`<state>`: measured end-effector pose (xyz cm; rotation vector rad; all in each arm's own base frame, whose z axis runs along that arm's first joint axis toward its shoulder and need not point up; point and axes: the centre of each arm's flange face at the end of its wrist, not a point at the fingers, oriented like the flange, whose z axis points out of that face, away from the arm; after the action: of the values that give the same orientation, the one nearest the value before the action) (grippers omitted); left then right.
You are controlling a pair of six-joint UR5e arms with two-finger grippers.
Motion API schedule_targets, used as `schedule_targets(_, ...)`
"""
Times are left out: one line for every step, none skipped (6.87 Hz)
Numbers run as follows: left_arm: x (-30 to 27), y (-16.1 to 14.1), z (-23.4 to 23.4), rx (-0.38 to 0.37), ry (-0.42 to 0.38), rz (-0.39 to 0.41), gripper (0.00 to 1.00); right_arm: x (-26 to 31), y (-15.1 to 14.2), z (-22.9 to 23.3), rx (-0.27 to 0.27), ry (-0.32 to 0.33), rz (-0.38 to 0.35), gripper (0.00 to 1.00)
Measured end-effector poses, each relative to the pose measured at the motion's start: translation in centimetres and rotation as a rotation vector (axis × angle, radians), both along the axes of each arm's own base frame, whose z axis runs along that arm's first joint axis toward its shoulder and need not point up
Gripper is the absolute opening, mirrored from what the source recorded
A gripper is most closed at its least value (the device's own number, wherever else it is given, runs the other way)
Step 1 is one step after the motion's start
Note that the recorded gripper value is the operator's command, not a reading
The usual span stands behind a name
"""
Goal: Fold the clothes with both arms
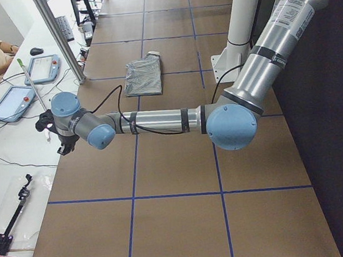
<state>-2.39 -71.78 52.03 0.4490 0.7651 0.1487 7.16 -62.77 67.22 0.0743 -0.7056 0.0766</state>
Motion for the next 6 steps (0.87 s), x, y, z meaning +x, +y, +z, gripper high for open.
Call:
schedule_targets(-1.3,3.5,1.3,-0.066,-0.024,0.033,1.00,4.6,2.6,1.8,0.007,0.009,-0.026,1.00)
schedule_targets(-1.8,7.0,1.0,-0.133,-0.038,0.066,1.00,6.9,4.5,1.7,-0.007,0.010,-0.026,1.00)
schedule_targets(-2.0,10.6,-2.3,-0.213,-0.041,0.083,1.00,7.6,6.9,0.8,-0.022,0.009,-0.023,1.00)
schedule_targets(-2.3,16.0,-5.0,-0.281,-0.038,0.090,1.00,7.2,9.6,-0.1,-0.034,0.021,-0.032,1.00)
schedule_targets(-2.4,21.0,-5.1,-0.327,-0.034,0.094,1.00,6.5,11.1,-0.4,-0.040,0.038,-0.045,1.00)
schedule_targets(-2.5,23.1,-3.1,-0.375,-0.032,0.098,1.00,5.9,11.7,-0.3,-0.045,0.043,-0.061,1.00)
